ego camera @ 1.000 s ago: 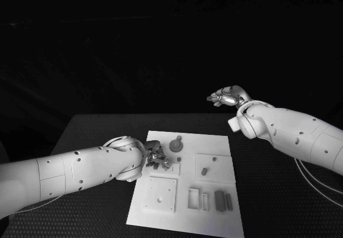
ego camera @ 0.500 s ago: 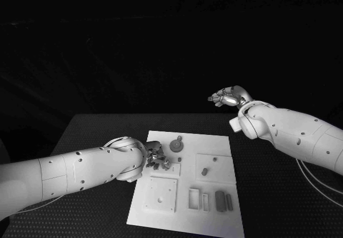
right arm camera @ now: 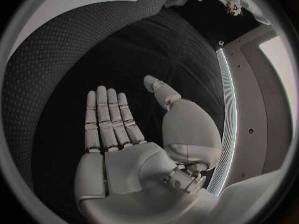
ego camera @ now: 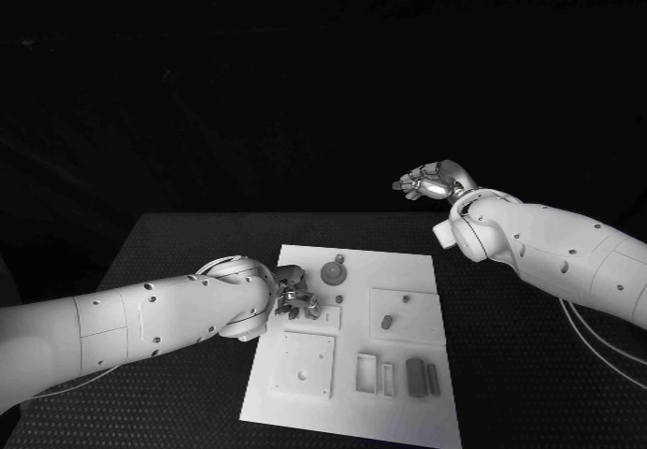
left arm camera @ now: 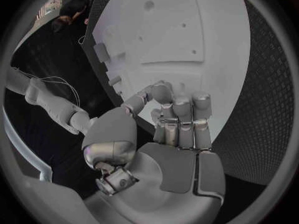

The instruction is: Assemble the parts on the task board

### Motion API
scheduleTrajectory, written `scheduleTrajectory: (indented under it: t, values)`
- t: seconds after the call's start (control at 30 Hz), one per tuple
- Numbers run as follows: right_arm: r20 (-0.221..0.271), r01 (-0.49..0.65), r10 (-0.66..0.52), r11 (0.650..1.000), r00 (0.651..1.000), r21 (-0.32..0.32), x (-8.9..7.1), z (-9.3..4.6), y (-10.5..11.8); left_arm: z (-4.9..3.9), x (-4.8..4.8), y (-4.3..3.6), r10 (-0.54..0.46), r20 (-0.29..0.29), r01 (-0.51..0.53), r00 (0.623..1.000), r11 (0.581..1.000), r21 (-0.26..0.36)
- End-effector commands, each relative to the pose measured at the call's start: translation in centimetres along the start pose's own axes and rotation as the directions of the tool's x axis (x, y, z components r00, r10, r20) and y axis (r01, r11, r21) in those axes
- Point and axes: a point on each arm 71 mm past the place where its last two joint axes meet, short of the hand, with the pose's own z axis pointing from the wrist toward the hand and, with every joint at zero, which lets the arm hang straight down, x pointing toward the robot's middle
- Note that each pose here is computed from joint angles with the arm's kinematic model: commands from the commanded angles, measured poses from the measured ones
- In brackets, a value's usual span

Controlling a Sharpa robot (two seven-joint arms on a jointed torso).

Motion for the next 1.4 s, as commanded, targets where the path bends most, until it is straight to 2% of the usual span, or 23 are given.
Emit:
scheduleTrajectory:
  t: [0.03,0.7,1.4]
  values:
    - [-0.015,0.022,-0.023,0.999,1.0,-0.028,0.3,0.0,0.2,0.01,0.3,0.14,0.016,-0.03,-0.016,0.999,1.0,-0.01]
    - [-0.019,0.024,-0.025,0.999,1.0,-0.028,0.5,0.0,0.2,-0.02,0.31,0.38,0.011,-0.032,-0.012,0.999,1.0,-0.017]
    - [-0.033,0.029,-0.03,0.999,0.999,-0.025,1.1,-0.1,0.1,0.22,1.08,-0.85,0.102,-0.096,-0.101,0.99,0.995,0.013]
